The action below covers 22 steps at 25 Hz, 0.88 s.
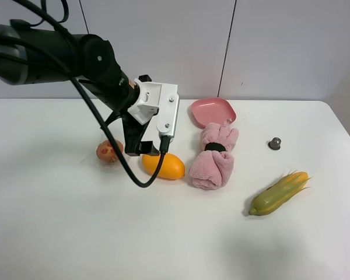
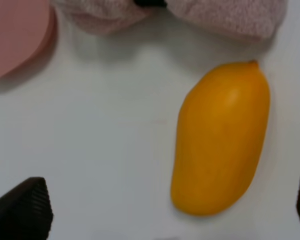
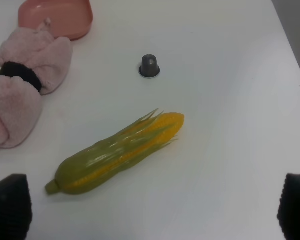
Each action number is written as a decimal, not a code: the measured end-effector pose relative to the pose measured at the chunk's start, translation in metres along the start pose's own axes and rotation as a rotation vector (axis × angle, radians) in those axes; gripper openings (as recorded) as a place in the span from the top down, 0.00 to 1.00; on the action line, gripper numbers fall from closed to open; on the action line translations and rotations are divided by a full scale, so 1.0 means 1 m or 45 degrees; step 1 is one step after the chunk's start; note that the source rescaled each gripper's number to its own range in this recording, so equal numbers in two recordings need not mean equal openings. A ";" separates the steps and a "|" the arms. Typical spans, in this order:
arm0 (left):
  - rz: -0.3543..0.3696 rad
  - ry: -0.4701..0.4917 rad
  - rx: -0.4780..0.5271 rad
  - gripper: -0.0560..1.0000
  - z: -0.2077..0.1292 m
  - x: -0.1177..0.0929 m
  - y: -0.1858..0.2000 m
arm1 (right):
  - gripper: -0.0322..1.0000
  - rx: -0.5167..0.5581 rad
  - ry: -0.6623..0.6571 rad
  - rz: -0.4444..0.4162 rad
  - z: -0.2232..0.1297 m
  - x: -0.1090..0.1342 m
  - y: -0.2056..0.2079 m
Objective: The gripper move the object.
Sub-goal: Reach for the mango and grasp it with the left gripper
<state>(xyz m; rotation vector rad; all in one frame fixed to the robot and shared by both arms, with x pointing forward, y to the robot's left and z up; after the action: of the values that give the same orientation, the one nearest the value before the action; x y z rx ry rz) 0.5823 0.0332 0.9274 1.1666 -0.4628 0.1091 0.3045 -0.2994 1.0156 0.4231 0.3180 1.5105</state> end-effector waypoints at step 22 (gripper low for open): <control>-0.336 -0.060 0.063 0.00 -0.021 -0.033 -0.093 | 0.00 0.000 0.000 0.000 0.000 0.000 0.000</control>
<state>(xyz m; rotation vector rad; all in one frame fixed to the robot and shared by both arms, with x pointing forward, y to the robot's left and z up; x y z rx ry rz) 0.5881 0.0198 0.8277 1.2708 -0.3453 -0.1362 0.3045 -0.2994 1.0156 0.4231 0.3180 1.5105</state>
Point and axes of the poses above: a point on each arm's last joint axis where the gripper is mounted, y pointing back along that axis away from the gripper, x along the wrist's bending axis when the last joint is at zero, z = x × y, the point moved 8 cm from there along -y, pointing out along that axis toward the gripper, and after that the axes turned 5 degrees about -y, right-handed, at the moved point
